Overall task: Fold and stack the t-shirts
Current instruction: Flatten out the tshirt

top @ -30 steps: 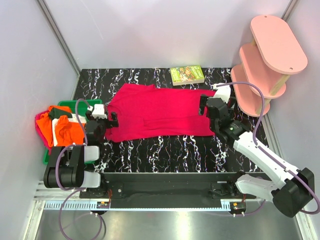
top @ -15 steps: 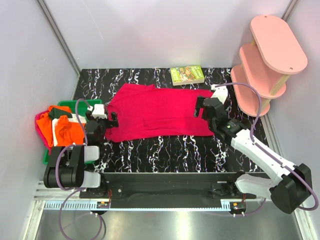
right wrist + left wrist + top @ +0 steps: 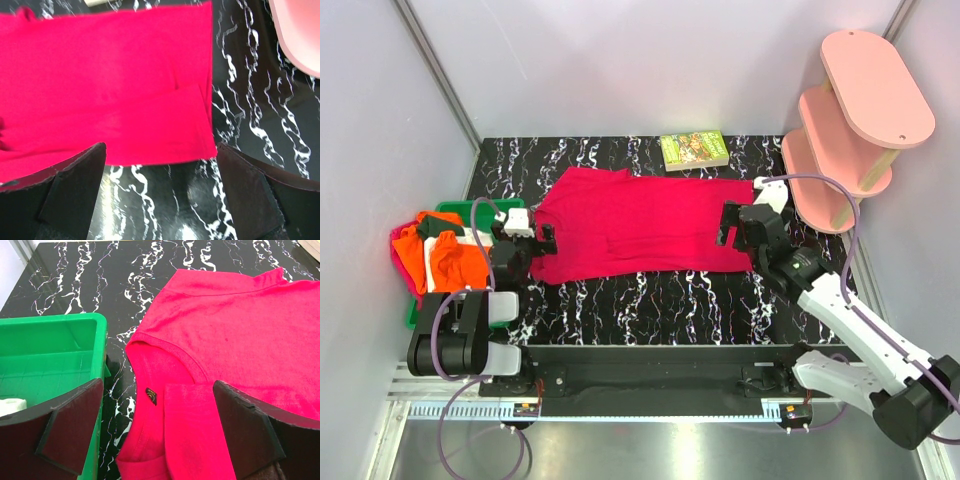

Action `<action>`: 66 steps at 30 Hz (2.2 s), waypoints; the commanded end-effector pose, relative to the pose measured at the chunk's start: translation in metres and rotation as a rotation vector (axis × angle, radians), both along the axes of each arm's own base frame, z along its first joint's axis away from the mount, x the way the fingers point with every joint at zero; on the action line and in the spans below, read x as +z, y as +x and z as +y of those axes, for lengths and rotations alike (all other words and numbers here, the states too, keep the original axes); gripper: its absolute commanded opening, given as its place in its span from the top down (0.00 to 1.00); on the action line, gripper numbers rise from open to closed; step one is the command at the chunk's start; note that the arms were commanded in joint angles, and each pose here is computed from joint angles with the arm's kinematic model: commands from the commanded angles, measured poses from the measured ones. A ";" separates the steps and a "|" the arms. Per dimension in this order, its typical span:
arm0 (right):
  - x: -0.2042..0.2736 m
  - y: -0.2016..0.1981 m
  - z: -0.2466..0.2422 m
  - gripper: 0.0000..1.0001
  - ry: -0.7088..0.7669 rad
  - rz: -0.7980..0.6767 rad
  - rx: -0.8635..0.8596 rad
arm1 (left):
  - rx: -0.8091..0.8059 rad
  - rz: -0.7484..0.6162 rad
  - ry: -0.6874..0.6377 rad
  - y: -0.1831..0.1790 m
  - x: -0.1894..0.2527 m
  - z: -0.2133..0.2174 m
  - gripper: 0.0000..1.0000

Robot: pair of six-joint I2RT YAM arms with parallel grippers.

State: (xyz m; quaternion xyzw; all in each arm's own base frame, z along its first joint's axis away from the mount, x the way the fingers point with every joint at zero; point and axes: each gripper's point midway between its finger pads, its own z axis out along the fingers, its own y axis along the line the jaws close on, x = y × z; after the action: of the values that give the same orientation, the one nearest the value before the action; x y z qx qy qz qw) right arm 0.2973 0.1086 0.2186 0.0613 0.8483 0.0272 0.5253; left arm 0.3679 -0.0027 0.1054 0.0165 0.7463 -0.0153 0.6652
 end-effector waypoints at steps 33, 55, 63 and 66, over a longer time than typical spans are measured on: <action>-0.018 0.023 0.007 0.00 -0.070 0.052 -0.048 | 0.368 0.855 -0.061 -0.021 -0.024 -0.069 0.01; -0.027 0.026 0.012 0.00 -0.099 0.073 -0.015 | 0.441 0.915 -0.130 0.036 -0.058 -0.032 0.58; -0.032 0.028 0.013 0.00 -0.111 0.087 -0.010 | 0.474 0.937 -0.151 0.044 -0.069 -0.020 0.44; -0.034 0.028 0.013 0.00 -0.118 0.093 -0.010 | 0.468 0.944 -0.161 0.048 -0.071 -0.020 0.44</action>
State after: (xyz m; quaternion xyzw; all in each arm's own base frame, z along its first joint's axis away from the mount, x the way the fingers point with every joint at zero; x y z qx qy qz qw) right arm 0.3205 0.1182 0.1805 0.0368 0.8775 -0.0285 0.4774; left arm 0.3964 -0.0210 0.0268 -0.2036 0.9488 0.0894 0.2244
